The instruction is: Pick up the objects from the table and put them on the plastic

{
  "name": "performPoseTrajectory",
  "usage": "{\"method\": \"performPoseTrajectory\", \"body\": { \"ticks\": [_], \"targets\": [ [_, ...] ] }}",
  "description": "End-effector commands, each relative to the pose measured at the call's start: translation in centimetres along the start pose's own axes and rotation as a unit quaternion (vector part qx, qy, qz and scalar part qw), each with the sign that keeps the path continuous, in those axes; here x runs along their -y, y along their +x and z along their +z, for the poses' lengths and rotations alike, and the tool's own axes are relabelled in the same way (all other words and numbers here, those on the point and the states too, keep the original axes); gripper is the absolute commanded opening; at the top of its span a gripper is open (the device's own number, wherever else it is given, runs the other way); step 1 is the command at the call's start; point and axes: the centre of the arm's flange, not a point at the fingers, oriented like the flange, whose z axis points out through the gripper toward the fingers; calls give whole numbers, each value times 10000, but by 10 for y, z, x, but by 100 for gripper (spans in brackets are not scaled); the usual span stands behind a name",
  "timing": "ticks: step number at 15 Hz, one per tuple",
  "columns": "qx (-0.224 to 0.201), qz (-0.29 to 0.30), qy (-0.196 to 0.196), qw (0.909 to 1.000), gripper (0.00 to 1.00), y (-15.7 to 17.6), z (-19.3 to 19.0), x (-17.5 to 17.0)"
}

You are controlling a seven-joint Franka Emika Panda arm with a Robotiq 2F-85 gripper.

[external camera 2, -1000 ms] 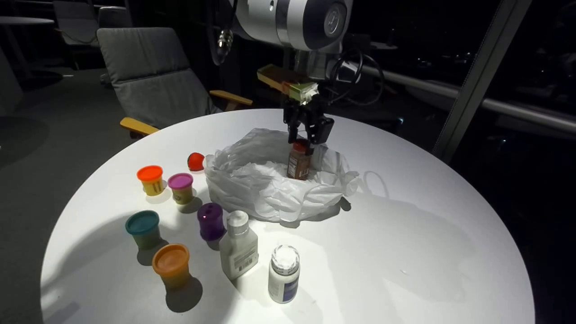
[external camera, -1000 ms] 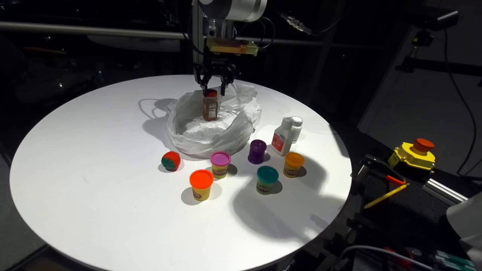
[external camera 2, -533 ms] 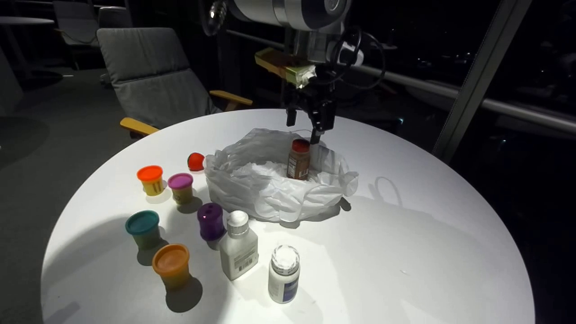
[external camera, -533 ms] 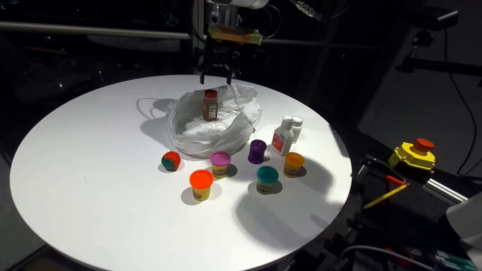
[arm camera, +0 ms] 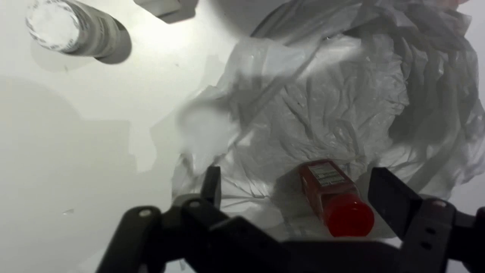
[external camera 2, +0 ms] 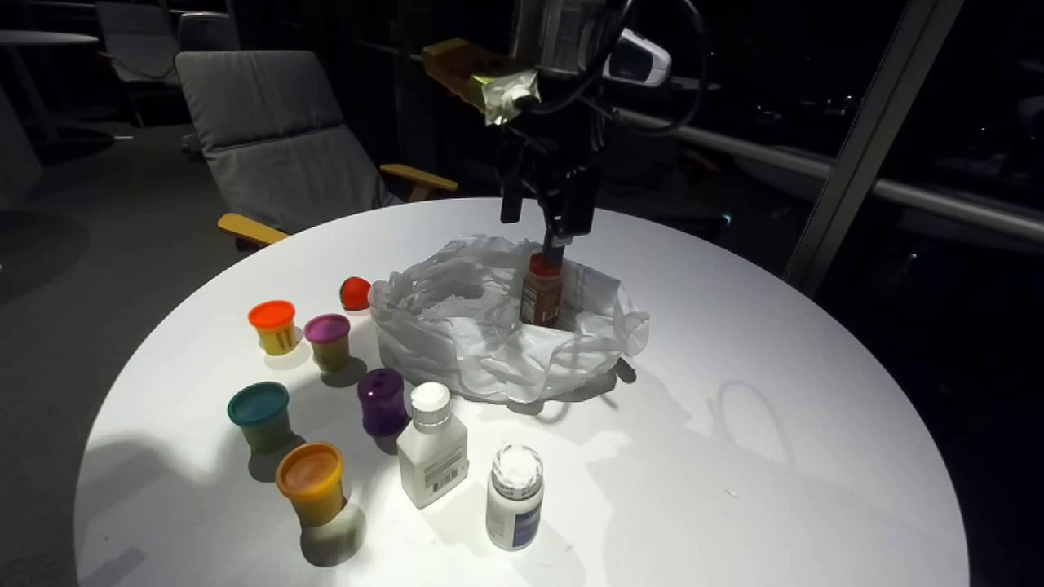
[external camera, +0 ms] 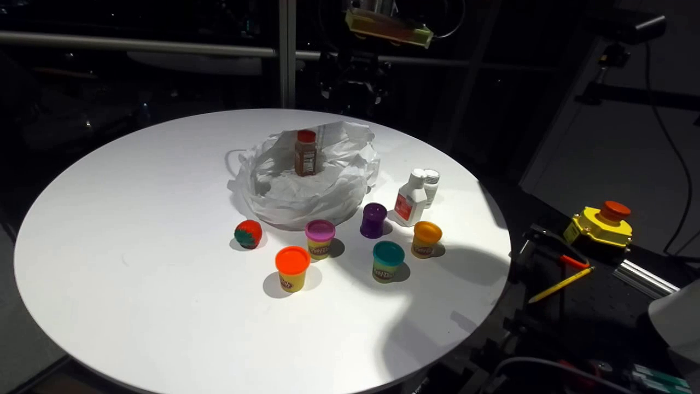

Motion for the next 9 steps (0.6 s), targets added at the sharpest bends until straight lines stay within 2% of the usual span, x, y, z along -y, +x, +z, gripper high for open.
{"method": "performPoseTrajectory", "body": {
  "ticks": [1, 6, 9],
  "targets": [
    [-76, 189, -269, 9994, 100, -72, 1, -53],
    [-44, -13, -774, 9970, 100, -131, 23, -105],
    [-83, -397, -641, 9971, 100, -159, 33, -117]
  ]
}}
